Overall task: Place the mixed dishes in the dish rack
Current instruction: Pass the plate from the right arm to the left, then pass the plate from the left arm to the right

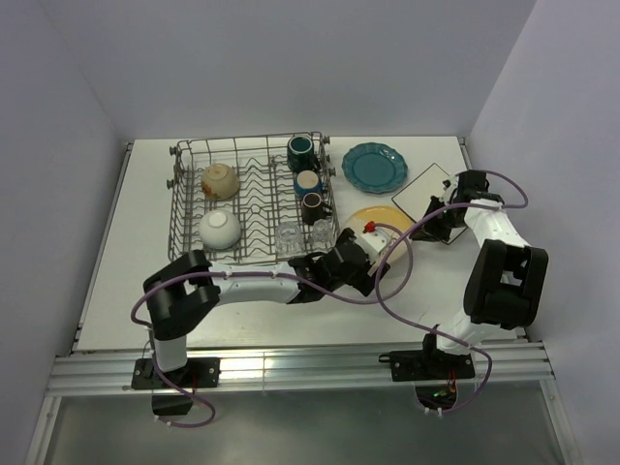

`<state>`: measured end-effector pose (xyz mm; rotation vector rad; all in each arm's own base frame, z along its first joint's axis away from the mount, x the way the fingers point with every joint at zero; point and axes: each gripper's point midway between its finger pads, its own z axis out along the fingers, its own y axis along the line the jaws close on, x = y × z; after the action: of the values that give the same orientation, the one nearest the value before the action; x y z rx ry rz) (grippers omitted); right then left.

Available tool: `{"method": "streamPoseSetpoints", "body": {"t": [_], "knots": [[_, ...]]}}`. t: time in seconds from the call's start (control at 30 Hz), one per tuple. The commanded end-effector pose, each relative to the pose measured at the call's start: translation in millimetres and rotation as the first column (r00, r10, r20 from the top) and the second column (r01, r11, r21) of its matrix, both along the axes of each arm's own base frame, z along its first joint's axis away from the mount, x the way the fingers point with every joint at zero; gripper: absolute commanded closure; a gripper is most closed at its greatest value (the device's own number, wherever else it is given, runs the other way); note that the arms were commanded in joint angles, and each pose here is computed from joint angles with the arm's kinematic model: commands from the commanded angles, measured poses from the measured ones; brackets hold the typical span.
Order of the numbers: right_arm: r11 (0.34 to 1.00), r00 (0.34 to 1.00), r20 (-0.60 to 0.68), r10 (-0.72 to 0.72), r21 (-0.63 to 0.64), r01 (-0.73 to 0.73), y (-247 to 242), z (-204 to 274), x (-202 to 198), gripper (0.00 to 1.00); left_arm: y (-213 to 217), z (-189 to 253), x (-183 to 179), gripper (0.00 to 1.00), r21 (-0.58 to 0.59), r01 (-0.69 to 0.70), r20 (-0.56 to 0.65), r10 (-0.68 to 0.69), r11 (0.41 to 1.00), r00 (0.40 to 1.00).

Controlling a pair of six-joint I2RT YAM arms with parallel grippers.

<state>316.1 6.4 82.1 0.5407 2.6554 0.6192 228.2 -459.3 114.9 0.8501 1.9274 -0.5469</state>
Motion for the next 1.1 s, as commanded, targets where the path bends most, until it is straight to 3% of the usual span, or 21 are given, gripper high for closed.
{"method": "streamPoseSetpoints", "body": {"t": [0.0, 0.23, 0.5, 0.6, 0.8, 1.07], "knots": [[0.996, 0.999, 0.053, 0.001, 0.086, -0.006, 9.1, 30.3, 14.5, 1.00, -21.3, 5.7, 20.0, 0.08, 0.037, 0.044, 0.192, -0.051, 0.998, 0.980], [0.993, 0.999, 0.034, -0.007, 0.114, 0.003, 10.3, 36.4, 14.9, 1.00, -41.6, -12.2, 25.0, 0.08, 0.117, 0.120, 0.278, -0.149, 0.986, 0.949], [0.990, 1.000, 0.008, -0.009, 0.138, 0.008, 10.2, 37.9, 14.1, 1.00, -48.5, -25.9, 55.6, 0.09, 0.236, 0.018, 0.381, -0.110, 0.972, 0.918], [0.989, 1.000, -0.004, -0.013, 0.150, 0.013, 10.7, 37.9, 13.2, 1.00, -53.8, -35.5, 61.9, 0.17, 0.272, 0.004, 0.391, -0.114, 0.962, 0.913], [0.986, 1.000, -0.014, -0.020, 0.163, 0.022, 9.1, 39.7, 12.3, 1.00, -48.6, -45.3, 76.8, 0.42, 0.319, -0.088, 0.435, -0.063, 0.944, 0.898], [0.986, 1.000, -0.011, -0.019, 0.166, 0.020, 9.3, 40.6, 11.9, 1.00, -48.5, -37.6, 80.4, 0.71, 0.284, -0.128, 0.437, -0.010, 0.950, 0.899]]}}
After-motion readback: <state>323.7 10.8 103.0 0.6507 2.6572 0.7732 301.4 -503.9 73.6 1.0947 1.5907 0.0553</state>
